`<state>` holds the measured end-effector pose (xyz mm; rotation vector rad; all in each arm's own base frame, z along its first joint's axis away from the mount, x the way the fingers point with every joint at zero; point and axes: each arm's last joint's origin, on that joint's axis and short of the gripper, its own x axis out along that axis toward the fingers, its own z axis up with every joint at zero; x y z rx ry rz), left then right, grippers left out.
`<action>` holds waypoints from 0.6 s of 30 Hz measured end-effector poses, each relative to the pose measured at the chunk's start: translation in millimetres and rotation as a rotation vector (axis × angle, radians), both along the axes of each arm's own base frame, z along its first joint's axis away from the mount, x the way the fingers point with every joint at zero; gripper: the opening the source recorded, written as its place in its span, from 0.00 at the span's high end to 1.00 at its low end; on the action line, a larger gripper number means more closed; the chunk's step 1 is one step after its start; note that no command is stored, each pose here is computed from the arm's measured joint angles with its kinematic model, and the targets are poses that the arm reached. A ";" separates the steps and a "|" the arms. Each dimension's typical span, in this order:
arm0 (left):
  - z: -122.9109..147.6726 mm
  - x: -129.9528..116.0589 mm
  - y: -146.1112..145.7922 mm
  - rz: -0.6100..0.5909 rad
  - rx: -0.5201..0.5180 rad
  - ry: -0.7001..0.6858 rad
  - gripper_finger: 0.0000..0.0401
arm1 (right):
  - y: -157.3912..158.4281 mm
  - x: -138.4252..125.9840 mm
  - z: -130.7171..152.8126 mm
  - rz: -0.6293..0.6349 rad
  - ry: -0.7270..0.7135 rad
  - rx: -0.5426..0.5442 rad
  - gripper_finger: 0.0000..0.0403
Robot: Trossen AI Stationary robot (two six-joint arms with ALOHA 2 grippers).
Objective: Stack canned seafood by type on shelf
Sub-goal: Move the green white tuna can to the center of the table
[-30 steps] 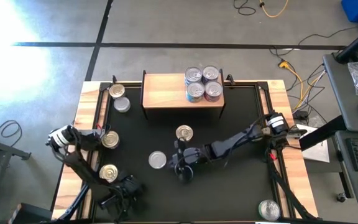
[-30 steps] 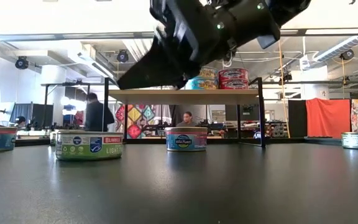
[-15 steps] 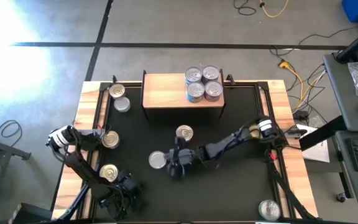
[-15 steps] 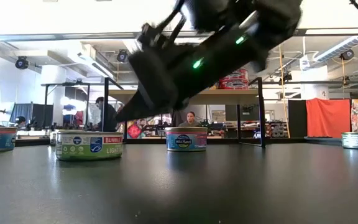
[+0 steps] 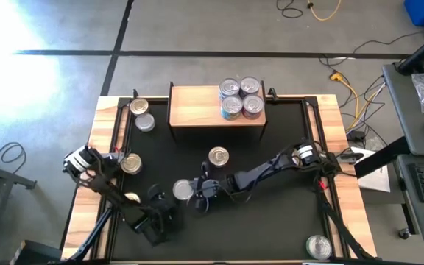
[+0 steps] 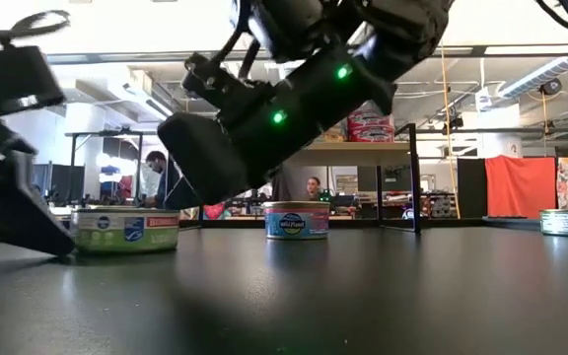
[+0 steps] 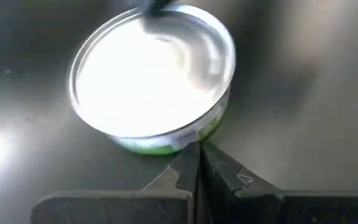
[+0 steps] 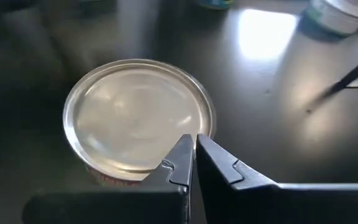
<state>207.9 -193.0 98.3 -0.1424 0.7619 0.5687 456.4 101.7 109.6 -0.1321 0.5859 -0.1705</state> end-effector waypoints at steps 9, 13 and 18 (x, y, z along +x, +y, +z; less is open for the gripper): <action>0.7 2.4 3.8 0.005 -0.010 0.042 1.00 | 5.8 -14.3 26.8 0.022 0.021 -0.033 0.97; 1.7 -2.5 -2.8 -0.031 -0.014 0.055 1.00 | 6.7 -26.9 26.5 -0.055 -0.008 -0.154 0.97; 4.0 -10.4 -4.0 -0.042 -0.006 0.112 0.99 | 16.0 -49.1 37.2 -0.056 -0.022 -0.197 0.97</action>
